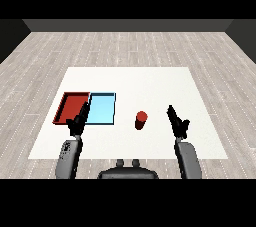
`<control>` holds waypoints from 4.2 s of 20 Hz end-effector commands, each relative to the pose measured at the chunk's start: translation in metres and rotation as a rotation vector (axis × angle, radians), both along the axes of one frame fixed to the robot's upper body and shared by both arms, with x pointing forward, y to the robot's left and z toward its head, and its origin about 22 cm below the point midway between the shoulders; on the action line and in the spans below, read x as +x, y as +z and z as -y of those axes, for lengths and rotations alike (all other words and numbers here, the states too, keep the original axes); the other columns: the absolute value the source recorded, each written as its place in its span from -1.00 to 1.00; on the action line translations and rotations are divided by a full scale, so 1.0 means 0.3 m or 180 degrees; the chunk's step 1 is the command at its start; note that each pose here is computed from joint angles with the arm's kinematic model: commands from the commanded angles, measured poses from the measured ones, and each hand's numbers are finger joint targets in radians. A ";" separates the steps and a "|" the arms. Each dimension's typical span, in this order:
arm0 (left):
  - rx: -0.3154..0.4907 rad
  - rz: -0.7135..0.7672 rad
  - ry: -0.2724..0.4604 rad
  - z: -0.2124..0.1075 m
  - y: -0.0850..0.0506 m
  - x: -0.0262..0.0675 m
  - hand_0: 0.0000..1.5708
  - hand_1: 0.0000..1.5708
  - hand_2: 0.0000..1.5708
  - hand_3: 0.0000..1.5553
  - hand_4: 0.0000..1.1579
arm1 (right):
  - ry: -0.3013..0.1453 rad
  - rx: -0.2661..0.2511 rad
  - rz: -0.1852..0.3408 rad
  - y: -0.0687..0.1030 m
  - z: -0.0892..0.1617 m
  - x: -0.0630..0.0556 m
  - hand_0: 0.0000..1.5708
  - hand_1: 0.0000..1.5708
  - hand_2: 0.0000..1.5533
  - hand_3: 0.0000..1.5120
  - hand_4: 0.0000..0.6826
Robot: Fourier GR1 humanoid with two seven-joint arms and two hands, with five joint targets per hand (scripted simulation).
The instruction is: Pick the red can and put it in the red box
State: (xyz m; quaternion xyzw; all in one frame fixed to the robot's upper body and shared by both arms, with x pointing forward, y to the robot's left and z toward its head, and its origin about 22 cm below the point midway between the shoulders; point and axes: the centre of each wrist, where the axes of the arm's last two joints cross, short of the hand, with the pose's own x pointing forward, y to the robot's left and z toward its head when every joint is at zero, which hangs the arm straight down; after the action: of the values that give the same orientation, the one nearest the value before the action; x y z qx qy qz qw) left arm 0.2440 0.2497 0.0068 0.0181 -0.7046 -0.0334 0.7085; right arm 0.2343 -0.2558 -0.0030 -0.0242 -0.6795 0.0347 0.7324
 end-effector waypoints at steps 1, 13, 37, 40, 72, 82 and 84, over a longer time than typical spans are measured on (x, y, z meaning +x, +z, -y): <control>-0.0049 0.0005 0.0023 0.002 0.001 0.002 -1.00 -1.00 -1.00 -1.00 -1.00 | 0.0008 0.0007 0.0040 0.001 0.035 -0.020 -1.00 -1.00 -1.00 -1.00 -1.00; -0.0240 0.1470 -0.0034 0.035 0.056 -0.026 -1.00 -1.00 -1.00 -1.00 -1.00 | 0.0315 0.0292 0.1372 0.033 0.209 -0.106 -1.00 -1.00 -1.00 -1.00 -1.00; -0.0109 0.1444 0.0069 0.046 0.021 0.041 -1.00 -1.00 -1.00 -1.00 -1.00 | 0.0401 0.0448 0.1185 0.073 0.130 -0.048 -1.00 -1.00 -1.00 -1.00 -1.00; -0.0133 0.1435 0.0028 0.030 -0.006 0.032 -1.00 -1.00 -1.00 -1.00 -1.00 | 0.0426 0.0526 0.1147 0.029 0.095 0.013 -1.00 -1.00 -1.00 -1.00 -1.00; -0.0302 0.1452 -0.0004 0.048 0.026 0.005 -1.00 -1.00 -1.00 -1.00 -1.00 | 0.0534 0.0884 0.0824 -0.221 -0.248 0.085 -1.00 -1.00 -1.00 -1.00 -1.00; -0.0336 0.1454 -0.0009 -0.016 0.033 -0.040 -1.00 -1.00 -1.00 -1.00 -1.00 | 0.0529 0.1009 0.0784 -0.228 -0.291 0.110 -1.00 -1.00 -1.00 -1.00 -1.00; -0.0311 0.1493 0.0035 -0.007 -0.036 0.012 -1.00 -1.00 -1.00 -1.00 -1.00 | 0.0517 0.1014 0.0803 -0.249 -0.261 0.153 -1.00 -1.00 -1.00 -1.00 -1.00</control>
State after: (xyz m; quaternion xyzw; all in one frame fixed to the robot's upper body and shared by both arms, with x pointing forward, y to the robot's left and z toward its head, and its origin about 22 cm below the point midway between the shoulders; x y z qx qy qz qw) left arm 0.2421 0.2520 0.0138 -0.0122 -0.8492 0.0079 0.5279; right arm 0.2756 -0.1767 -0.0705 0.1402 -0.7637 -0.0151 0.6300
